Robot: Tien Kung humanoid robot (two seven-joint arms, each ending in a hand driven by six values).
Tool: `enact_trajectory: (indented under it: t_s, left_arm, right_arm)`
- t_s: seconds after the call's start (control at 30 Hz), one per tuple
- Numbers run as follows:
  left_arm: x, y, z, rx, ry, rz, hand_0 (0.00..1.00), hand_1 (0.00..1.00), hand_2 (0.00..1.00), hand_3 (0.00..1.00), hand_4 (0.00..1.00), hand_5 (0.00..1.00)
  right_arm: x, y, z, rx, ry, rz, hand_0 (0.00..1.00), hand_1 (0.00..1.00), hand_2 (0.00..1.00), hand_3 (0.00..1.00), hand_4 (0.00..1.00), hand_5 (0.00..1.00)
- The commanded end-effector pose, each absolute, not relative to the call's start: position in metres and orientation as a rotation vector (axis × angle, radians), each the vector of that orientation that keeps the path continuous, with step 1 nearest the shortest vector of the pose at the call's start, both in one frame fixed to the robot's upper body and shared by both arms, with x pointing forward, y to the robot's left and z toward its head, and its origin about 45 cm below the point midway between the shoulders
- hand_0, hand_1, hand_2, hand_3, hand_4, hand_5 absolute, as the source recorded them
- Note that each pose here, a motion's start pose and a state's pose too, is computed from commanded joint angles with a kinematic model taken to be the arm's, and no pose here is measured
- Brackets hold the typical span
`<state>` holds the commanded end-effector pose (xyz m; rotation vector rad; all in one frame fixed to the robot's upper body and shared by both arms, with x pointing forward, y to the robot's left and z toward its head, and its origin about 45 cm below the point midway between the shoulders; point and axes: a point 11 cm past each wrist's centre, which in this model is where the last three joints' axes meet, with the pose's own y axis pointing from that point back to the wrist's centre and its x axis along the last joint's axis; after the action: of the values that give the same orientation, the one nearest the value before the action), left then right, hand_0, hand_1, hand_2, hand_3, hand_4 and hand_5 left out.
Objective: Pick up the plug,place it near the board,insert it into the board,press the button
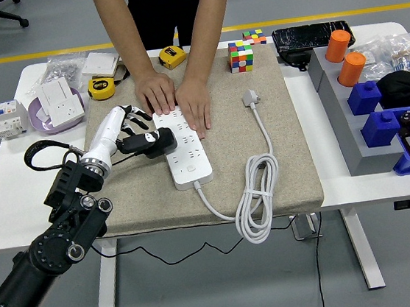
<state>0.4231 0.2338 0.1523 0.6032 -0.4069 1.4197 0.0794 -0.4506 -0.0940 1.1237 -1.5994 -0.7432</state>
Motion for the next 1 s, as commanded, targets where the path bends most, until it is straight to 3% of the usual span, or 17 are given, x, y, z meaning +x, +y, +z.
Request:
enact_trajectory:
  t_s: [0.5, 0.53, 0.7, 0.73, 0.9, 0.93, 1.0]
  left_arm:
    - [0.423, 0.241, 0.158, 0.516, -0.354, 1.463, 0.455, 0.296, 0.267, 0.219, 0.582, 0.31]
    - [0.423, 0.24, 0.158, 0.506, -0.347, 1.458, 0.596, 0.568, 0.521, 0.489, 0.862, 0.421]
    - [0.425, 0.228, 0.156, 0.459, -0.275, 1.389, 0.596, 0.568, 0.521, 0.489, 0.862, 0.421]
    - [0.425, 0.226, 0.155, 0.464, -0.275, 1.376, 0.807, 0.861, 0.791, 0.815, 0.998, 0.603]
    - [0.425, 0.218, 0.143, 0.549, -0.312, 1.307, 0.807, 0.861, 0.791, 0.815, 0.998, 0.603]
    - [0.424, 0.217, 0.14, 0.565, -0.316, 1.297, 0.864, 0.923, 0.852, 0.857, 0.998, 0.54]
    - [0.423, 0.215, 0.135, 0.595, -0.329, 1.278, 0.864, 0.923, 0.852, 0.857, 0.998, 0.54]
  right_arm:
    - [0.079, -0.449, -0.094, 1.127, -1.597, -0.745, 0.96, 0.845, 0.781, 0.789, 0.998, 0.998]
    - [0.079, -0.449, -0.094, 1.127, -1.597, -0.745, 0.959, 0.845, 0.781, 0.789, 0.998, 0.998]
    - [0.081, -0.45, -0.094, 1.127, -1.598, -0.743, 0.959, 0.845, 0.781, 0.789, 0.998, 0.998]
    - [0.081, -0.45, -0.094, 1.127, -1.599, -0.742, 0.96, 0.845, 0.78, 0.789, 0.998, 0.998]
    - [0.082, -0.45, -0.094, 1.128, -1.6, -0.742, 0.96, 0.845, 0.78, 0.789, 0.998, 0.998]
    - [0.083, -0.45, -0.094, 1.129, -1.6, -0.742, 0.959, 0.845, 0.781, 0.789, 0.998, 0.998]
    - [0.083, -0.45, -0.094, 1.13, -1.601, -0.742, 0.959, 0.845, 0.781, 0.789, 0.998, 0.998]
